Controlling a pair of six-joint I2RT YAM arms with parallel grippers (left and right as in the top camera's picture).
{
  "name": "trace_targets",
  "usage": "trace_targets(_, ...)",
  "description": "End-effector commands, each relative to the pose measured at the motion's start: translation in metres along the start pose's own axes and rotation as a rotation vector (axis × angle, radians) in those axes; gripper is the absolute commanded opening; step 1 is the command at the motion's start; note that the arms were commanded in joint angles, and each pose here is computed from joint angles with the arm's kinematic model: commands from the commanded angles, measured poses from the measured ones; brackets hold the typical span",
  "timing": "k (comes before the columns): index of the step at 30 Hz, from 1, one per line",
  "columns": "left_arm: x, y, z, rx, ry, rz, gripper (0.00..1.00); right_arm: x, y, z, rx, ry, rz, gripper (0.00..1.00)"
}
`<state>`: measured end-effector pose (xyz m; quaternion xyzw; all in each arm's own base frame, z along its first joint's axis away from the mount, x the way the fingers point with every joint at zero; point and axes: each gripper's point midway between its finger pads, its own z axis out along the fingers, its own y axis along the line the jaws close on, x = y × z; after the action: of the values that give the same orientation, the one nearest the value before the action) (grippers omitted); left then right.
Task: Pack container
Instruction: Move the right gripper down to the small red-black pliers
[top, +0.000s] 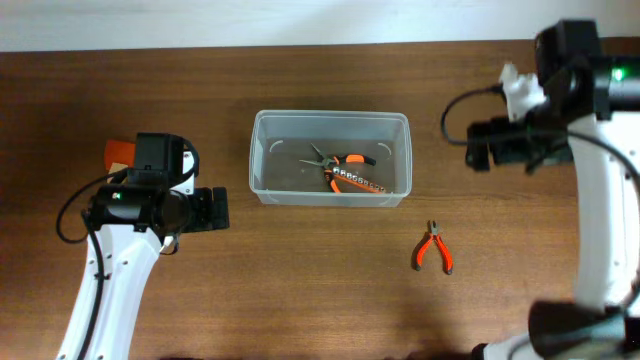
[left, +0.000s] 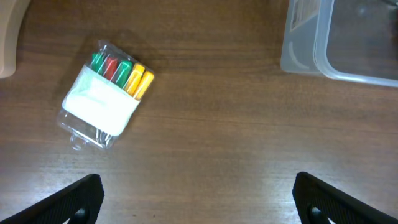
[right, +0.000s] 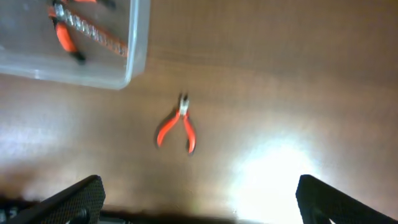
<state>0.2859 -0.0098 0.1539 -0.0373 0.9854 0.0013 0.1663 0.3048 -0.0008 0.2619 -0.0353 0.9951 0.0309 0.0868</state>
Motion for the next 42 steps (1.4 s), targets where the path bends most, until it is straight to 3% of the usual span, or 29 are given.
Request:
trace_targets(1, 0.001, -0.001, 0.001, 0.01, 0.006, 0.014, 0.99, 0.05, 0.008, -0.017, 0.002, -0.028, 0.05, 0.99)
trace_targets(5, 0.001, -0.001, 0.001, 0.012, 0.006, 0.014, 0.99, 0.104, 0.013, -0.003, -0.002, 0.009, 0.07, 0.99)
trace_targets(10, 0.001, -0.003, 0.001, 0.022, 0.005, 0.014, 0.99, 0.131, 0.013, 0.032, 0.003, -0.026, 0.057, 0.99)
trace_targets(17, 0.001, -0.004, 0.001, 0.029, 0.007, 0.014, 0.99, 0.1, 0.006, 0.056, 0.012, -0.061, 0.046, 0.99)
trace_targets(28, 0.001, -0.004, 0.001, 0.028, 0.006, 0.014, 0.99, 0.076, 0.0, 0.115, -0.004, 0.065, 0.044, 0.99)
trace_targets(35, 0.001, -0.004, 0.001, 0.028, 0.005, 0.014, 0.99, 0.084, 0.005, 0.099, -0.012, 0.034, 0.091, 0.99)
trace_targets(42, 0.0, -0.004, 0.001, 0.029, 0.002, 0.014, 0.99, 0.113, 0.036, 0.065, -0.162, -0.001, 0.137, 0.99)
